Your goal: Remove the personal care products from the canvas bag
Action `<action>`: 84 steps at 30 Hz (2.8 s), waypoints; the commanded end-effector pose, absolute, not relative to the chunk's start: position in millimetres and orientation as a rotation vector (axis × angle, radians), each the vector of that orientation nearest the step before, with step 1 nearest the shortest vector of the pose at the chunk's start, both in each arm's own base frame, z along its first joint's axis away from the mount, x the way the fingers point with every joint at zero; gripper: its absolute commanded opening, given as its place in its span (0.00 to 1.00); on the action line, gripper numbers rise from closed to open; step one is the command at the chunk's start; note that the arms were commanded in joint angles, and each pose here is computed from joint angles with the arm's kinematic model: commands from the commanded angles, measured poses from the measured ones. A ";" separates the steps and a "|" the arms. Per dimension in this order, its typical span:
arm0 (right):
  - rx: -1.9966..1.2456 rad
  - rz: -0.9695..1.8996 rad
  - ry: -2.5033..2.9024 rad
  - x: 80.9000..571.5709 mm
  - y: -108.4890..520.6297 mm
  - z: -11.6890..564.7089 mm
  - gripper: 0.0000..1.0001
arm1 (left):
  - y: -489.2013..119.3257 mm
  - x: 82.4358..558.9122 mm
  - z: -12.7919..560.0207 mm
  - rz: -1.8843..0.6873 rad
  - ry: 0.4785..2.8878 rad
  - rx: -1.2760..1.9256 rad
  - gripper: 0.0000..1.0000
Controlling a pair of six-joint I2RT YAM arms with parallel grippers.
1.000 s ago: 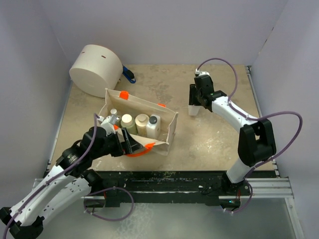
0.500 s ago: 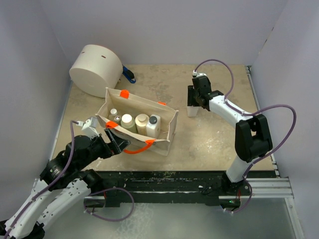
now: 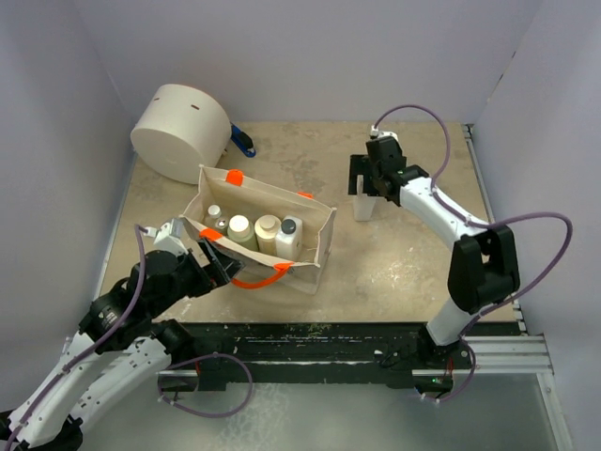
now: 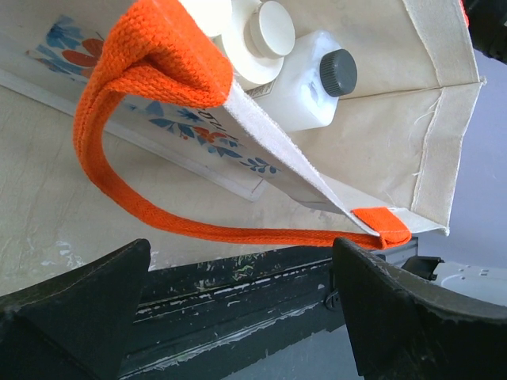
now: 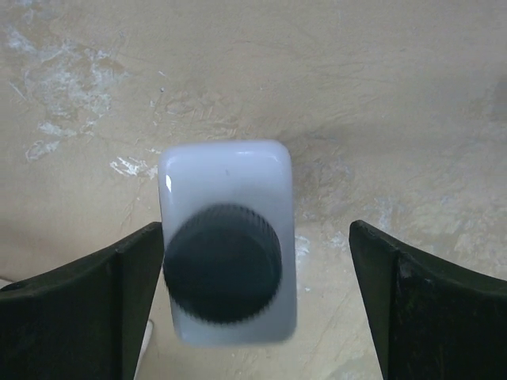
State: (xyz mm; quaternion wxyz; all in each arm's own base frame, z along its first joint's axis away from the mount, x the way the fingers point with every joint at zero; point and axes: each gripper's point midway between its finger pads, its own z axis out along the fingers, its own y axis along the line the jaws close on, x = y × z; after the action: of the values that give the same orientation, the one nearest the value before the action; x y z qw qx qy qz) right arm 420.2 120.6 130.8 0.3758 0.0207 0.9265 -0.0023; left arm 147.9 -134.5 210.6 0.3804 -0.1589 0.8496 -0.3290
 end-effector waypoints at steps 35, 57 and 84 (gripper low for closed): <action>0.090 0.836 2.220 219.7 190.6 255.6 0.95 | -163.7 171.4 228.6 -0.958 2.112 -0.443 0.99; -0.215 1.156 2.044 184.2 329.5 368.9 0.94 | -196.2 163.1 185.3 -1.074 2.246 -0.361 0.99; 0.345 0.410 2.371 249.0 319.5 185.0 0.93 | -202.2 132.1 122.5 -1.133 2.416 -0.308 0.99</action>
State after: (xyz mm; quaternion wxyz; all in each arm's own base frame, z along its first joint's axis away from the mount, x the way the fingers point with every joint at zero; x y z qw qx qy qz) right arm 232.9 345.1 202.9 0.3299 0.0648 0.9081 0.2496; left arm 142.5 -199.9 130.0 0.2542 -0.1183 0.8681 -0.4096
